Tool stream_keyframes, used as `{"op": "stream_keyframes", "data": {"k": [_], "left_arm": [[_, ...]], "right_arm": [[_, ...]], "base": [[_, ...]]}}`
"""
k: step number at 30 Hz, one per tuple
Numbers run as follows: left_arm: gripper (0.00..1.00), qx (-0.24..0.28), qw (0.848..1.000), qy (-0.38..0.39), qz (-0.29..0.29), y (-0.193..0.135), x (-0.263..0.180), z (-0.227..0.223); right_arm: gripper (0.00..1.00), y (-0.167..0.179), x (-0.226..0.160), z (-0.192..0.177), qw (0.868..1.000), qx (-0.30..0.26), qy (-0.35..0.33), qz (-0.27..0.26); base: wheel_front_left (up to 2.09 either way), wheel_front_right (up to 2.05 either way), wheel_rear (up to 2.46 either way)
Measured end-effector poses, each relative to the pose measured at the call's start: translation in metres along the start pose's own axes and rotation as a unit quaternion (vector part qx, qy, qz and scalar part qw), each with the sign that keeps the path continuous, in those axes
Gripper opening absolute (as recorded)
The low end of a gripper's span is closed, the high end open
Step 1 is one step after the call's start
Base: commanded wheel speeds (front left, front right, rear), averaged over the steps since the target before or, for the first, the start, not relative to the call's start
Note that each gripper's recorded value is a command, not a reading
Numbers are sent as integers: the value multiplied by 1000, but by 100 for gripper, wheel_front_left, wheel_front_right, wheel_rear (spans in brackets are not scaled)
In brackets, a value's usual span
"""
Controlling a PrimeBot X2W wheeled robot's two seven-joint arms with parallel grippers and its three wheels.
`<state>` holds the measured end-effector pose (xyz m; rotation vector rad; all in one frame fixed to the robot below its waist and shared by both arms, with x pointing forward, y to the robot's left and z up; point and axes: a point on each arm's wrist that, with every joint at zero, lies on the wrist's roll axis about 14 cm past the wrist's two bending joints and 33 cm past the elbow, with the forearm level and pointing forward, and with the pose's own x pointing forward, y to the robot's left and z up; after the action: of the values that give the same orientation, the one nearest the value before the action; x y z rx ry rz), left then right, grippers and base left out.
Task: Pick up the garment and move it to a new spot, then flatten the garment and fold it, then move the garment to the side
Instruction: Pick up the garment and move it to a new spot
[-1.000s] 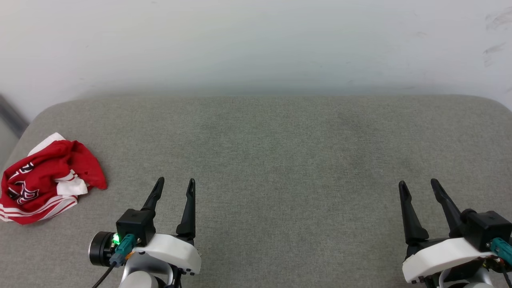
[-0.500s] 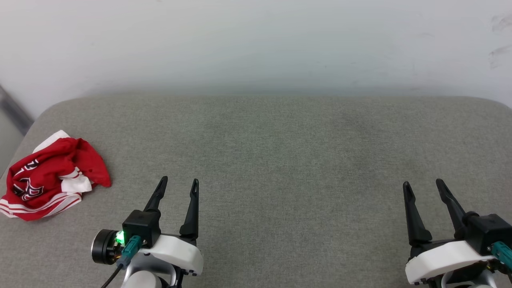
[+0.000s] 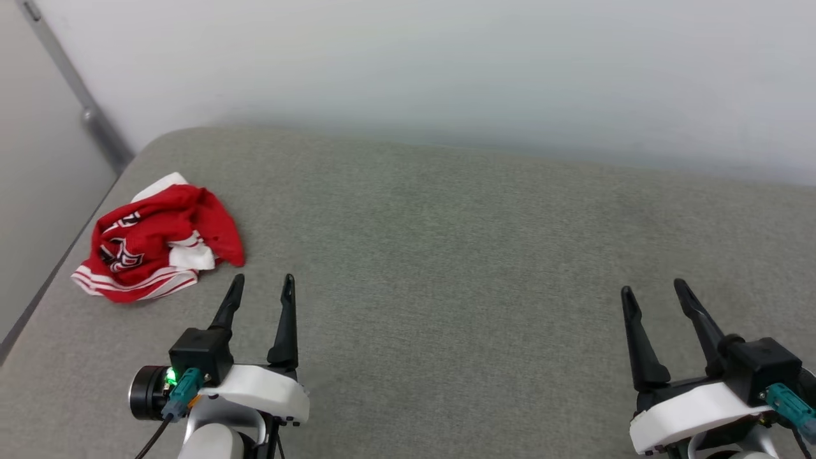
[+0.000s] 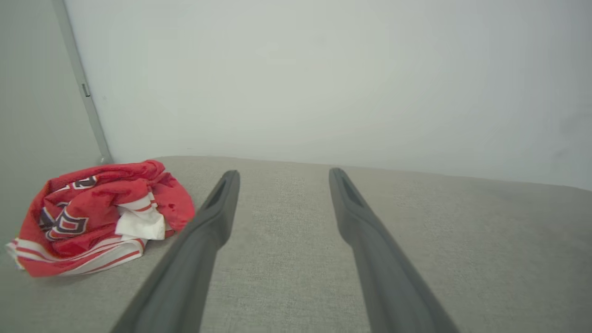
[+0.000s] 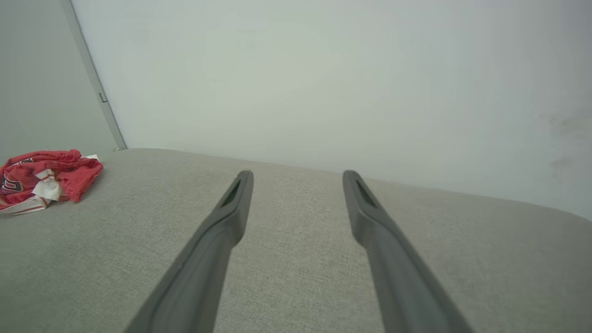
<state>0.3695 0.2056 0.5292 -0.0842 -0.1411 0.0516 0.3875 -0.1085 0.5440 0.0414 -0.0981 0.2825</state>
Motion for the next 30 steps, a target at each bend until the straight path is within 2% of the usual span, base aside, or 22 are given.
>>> {"op": "stream_keyframes", "data": {"k": [3, 4, 13, 19, 30], "left_arm": [[100, 4, 999, -1, 33, 22, -9, 2], [100, 15, 997, -1, 77, 51, -24, 5], [100, 41, 987, 3, 157, 103, -64, 10], [100, 50, 981, 7, 189, 122, -83, 11], [100, 53, 980, 9, 191, 128, -73, 12]], "right_arm": [[100, 19, 10, -2, 1000, 4, 2, 30], [100, 47, 21, -3, 997, 9, 4, 72], [100, 104, 40, -2, 988, 18, 1, 156], [100, 127, 47, -3, 982, 23, 1, 189], [100, 130, 55, -6, 981, 26, 3, 194]], "base": [[0, 0, 0], [0, 0, 0], [0, 0, 0], [0, 0, 0], [0, 0, 0]]}}
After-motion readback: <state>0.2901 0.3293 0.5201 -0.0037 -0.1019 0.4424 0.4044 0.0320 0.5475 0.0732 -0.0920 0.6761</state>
